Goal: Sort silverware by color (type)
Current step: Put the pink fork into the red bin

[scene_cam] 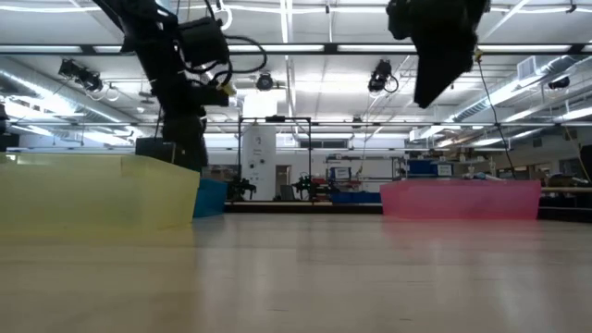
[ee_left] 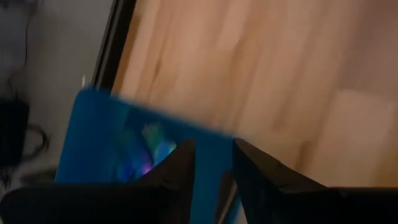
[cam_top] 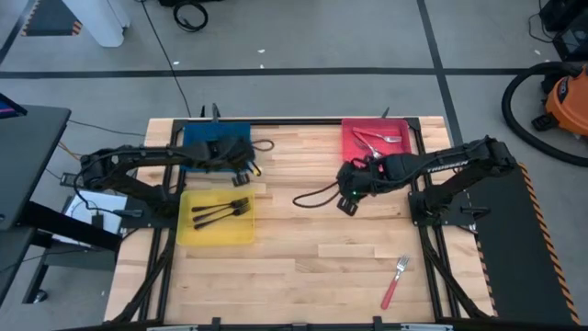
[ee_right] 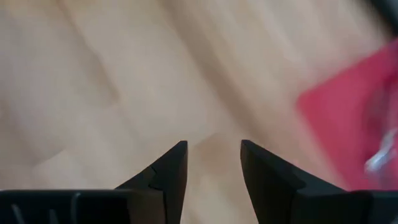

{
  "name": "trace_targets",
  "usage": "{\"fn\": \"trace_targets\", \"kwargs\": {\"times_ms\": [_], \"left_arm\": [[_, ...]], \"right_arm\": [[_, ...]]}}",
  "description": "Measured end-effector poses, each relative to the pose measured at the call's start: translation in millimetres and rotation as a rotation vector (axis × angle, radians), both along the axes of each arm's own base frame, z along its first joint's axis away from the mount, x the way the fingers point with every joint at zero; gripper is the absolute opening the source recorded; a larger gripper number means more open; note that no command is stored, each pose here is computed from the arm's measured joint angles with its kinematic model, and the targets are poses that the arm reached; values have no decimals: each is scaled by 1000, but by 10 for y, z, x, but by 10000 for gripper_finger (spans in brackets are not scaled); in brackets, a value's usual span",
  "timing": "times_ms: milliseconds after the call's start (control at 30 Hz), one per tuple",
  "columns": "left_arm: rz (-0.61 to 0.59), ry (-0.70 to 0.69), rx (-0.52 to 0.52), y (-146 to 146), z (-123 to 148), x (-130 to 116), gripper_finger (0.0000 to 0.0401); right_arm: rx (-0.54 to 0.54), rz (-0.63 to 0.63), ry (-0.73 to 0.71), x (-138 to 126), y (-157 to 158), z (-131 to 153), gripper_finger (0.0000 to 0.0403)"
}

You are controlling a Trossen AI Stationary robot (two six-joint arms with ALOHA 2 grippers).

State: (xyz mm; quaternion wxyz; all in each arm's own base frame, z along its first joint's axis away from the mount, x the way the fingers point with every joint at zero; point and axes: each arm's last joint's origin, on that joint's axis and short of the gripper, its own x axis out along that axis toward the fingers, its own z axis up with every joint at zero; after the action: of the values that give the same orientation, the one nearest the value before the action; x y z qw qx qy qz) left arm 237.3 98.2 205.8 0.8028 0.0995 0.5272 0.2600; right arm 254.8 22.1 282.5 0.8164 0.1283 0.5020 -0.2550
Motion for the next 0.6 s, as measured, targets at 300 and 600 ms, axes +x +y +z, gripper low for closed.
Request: {"fn": "trace_targets", "kwargs": {"times_ms": [300,600], "left_arm": [[-182,-83,9,-484,38,205,107],[-289,-96,-8,-818,38,248,107]], "right_arm": [[338,-179,-4,-104,449,-23,166],[470,-345,-11,-285,935,-38,166]]}}
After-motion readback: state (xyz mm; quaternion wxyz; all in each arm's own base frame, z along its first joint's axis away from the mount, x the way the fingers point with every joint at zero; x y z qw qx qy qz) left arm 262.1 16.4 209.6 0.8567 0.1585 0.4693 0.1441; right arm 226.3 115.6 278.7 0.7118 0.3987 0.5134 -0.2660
